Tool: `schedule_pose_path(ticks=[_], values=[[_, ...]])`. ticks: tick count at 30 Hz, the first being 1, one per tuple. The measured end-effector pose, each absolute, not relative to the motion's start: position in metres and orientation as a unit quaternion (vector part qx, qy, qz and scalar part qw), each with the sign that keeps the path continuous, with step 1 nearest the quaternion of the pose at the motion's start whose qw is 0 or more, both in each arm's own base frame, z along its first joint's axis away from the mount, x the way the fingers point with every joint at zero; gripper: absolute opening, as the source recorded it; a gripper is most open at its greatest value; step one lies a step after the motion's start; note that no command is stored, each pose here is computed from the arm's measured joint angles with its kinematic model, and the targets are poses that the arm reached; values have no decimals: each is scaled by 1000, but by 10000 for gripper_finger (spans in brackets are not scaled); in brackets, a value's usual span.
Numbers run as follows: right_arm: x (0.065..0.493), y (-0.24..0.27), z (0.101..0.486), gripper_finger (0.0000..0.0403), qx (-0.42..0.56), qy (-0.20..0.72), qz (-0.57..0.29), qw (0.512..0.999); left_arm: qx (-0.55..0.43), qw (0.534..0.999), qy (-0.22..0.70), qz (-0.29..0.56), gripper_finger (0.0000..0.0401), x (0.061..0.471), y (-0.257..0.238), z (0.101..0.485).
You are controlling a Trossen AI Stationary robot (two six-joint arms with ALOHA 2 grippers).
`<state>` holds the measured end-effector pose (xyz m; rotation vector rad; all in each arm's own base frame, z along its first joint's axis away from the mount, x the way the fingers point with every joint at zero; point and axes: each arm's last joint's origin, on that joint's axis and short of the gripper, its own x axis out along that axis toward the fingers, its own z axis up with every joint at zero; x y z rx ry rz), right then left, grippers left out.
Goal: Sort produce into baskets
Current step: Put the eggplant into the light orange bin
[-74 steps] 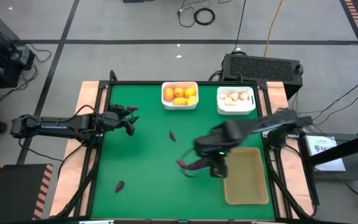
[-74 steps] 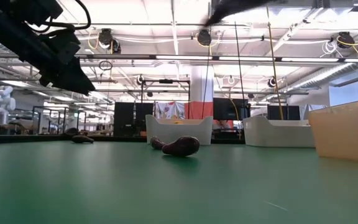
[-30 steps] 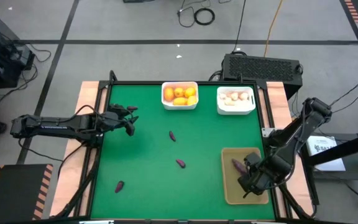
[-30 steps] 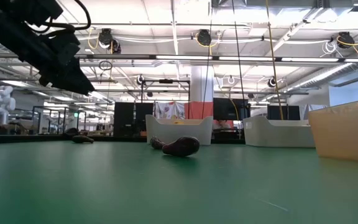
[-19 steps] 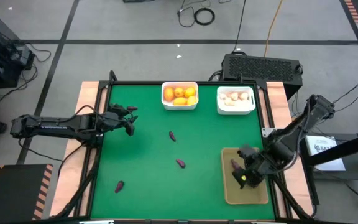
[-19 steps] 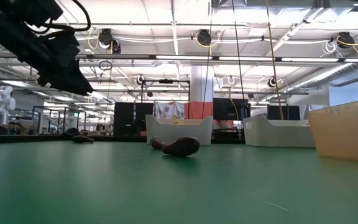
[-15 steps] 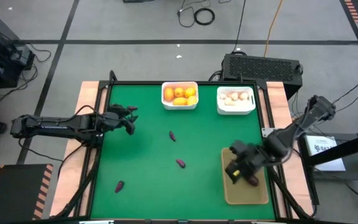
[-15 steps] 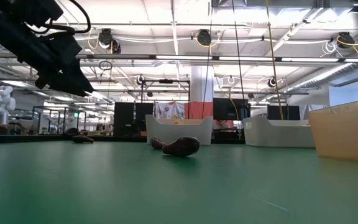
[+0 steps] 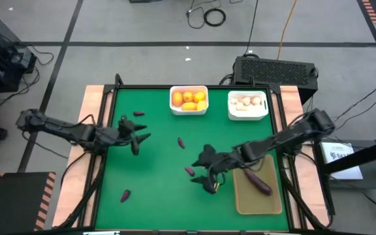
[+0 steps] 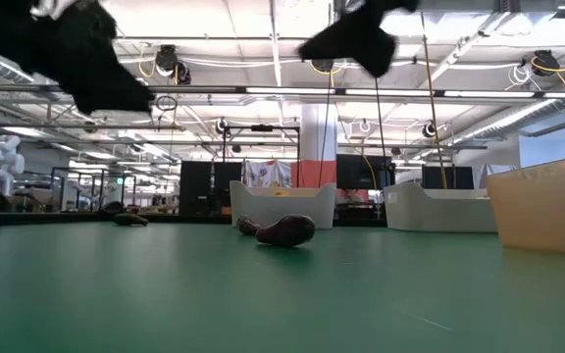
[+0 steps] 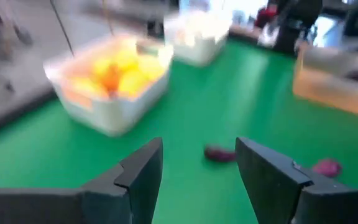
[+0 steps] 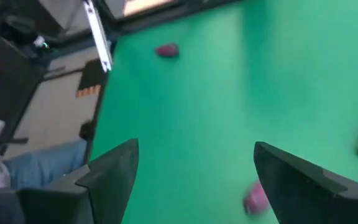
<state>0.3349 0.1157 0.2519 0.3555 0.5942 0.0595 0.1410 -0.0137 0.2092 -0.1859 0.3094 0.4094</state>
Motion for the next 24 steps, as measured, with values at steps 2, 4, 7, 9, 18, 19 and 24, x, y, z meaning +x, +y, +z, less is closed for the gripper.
schedule_pose_path(ticks=[2,4,7,9,18,19,24], values=[[346,111,245,308,179,273,27,945,-63,964,132,220,210,137,-16,214],[357,102,239,308,201,261,-1,944,-47,962,123,239,210,132,-17,216],[371,85,225,308,230,258,-81,935,-34,960,121,250,210,124,-17,218],[380,76,213,308,234,262,-112,930,-26,961,119,248,210,120,-17,219],[425,43,168,308,251,265,-234,901,-3,975,123,186,210,119,-23,221],[429,40,164,308,248,269,-239,900,-3,975,123,186,210,119,-23,221],[444,31,151,308,217,296,-282,887,-2,974,124,188,210,119,-22,221]])
